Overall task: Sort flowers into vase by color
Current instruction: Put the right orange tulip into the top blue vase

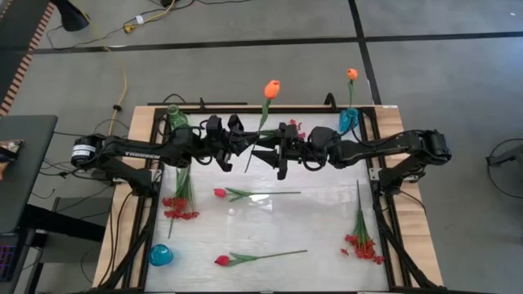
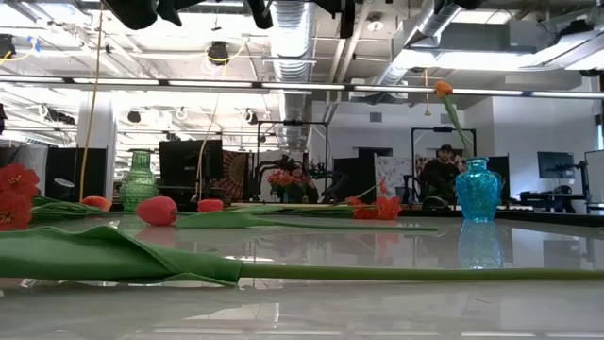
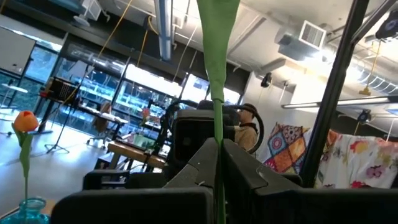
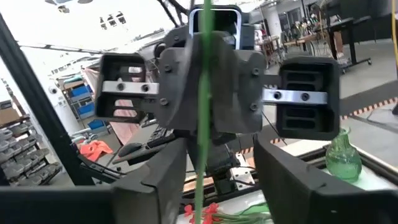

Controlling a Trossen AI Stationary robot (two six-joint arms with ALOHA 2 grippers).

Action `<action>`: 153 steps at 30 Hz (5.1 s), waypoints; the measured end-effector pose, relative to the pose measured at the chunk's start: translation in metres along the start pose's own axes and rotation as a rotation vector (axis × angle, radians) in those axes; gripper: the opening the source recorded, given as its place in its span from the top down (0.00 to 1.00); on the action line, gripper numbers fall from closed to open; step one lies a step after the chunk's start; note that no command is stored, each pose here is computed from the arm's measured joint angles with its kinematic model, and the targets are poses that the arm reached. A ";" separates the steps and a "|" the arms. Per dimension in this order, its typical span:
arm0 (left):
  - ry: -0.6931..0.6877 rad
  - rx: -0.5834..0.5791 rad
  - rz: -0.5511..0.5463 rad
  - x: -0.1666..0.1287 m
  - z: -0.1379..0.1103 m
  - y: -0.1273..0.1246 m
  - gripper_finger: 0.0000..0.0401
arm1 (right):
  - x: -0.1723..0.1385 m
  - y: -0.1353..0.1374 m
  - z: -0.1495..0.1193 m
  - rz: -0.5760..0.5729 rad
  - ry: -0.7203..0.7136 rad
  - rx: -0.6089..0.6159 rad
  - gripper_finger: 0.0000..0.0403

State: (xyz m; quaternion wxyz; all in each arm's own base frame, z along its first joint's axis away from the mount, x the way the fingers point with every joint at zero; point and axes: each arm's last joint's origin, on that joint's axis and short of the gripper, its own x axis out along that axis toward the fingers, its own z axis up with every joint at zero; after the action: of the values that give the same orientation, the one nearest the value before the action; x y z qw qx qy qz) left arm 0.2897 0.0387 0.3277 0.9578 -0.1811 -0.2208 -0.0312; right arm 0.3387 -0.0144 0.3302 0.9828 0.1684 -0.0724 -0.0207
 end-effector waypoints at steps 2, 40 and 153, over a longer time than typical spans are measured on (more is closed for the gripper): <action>0.003 0.000 0.002 0.000 0.000 0.000 1.00 | 0.000 -0.001 0.000 -0.004 0.003 0.010 0.55; 0.286 -0.186 0.085 -0.006 -0.020 0.022 0.69 | -0.026 -0.003 -0.006 -0.100 0.321 0.050 0.94; 0.138 0.234 0.132 0.213 -0.071 0.149 1.00 | -0.221 0.005 0.039 -0.650 0.767 0.061 0.41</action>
State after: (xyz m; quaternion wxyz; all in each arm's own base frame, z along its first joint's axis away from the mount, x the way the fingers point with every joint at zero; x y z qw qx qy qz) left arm 0.5314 0.1558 0.3108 0.9853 -0.0797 -0.1441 0.0451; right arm 0.1143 -0.0079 0.3385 0.8760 0.2065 0.3496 -0.2605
